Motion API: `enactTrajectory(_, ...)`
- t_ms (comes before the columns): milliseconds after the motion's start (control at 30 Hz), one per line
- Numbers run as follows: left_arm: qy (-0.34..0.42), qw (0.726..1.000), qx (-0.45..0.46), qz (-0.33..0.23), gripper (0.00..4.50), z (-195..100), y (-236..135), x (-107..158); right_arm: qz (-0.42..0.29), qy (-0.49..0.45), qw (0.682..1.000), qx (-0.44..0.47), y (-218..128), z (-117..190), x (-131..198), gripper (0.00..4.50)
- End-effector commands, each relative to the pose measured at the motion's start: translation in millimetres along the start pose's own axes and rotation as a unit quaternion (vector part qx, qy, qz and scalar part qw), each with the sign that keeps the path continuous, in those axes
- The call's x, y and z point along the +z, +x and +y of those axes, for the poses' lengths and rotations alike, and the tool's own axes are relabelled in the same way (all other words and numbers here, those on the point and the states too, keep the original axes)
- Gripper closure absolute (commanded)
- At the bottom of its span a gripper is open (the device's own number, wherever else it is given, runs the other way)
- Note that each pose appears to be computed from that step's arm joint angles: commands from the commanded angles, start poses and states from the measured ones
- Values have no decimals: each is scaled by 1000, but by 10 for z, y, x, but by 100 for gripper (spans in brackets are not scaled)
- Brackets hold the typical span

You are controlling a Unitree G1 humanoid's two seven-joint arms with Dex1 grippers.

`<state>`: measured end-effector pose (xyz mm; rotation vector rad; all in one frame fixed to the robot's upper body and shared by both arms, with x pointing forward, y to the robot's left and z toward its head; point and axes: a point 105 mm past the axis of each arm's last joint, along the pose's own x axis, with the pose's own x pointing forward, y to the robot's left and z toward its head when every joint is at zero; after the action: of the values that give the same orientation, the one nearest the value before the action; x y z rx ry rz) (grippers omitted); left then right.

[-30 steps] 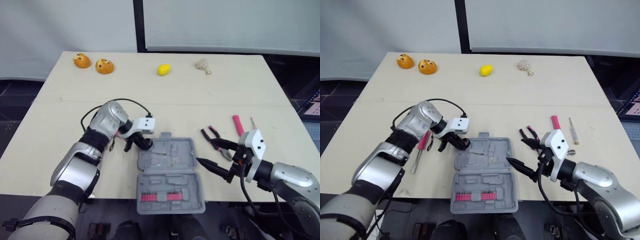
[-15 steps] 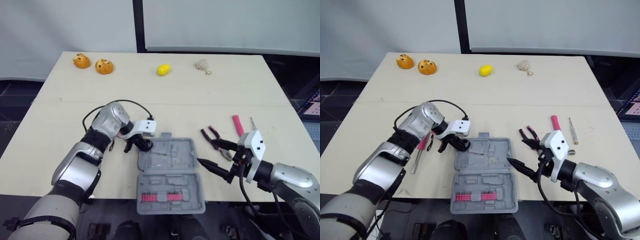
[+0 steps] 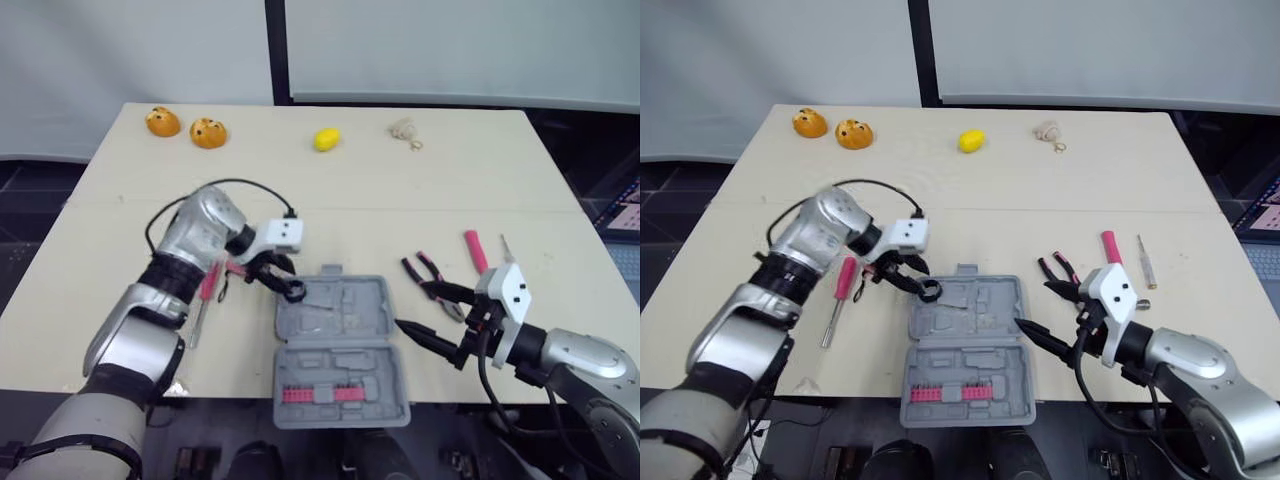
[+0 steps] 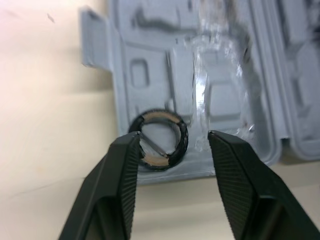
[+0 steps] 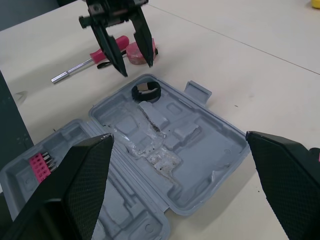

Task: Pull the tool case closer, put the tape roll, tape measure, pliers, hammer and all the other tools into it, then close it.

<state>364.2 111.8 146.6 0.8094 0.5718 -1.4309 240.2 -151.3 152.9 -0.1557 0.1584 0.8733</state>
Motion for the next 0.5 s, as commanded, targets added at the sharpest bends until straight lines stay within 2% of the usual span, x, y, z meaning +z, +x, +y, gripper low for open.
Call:
enactTrajectory(33, 3, 993, 40, -108, 210, -67, -117, -57, -13, -22, 1000, 10, -23, 37, 98, 0)
enactTrajectory(100, -1, 986, 63, -154, 210, -72, -148, -67, -13, -22, 1000, 10, -23, 31, 103, 0)
enactTrajectory(200, -45, 956, 104, -269, 288, -62, -164, -85, -14, -23, 1000, 15, -14, 17, 126, 0)
enactTrajectory(233, -71, 948, 107, -291, 339, -68, -105, -106, -14, -23, 999, 18, -8, 9, 134, 0)
enactTrajectory(267, -78, 946, 110, -295, 378, -76, -23, -129, -14, -23, 999, 21, -1, 3, 139, 0)
enactTrajectory(500, -96, 943, 140, -287, 378, 6, 279, -222, -9, -28, 999, 40, 33, 11, 170, 0)
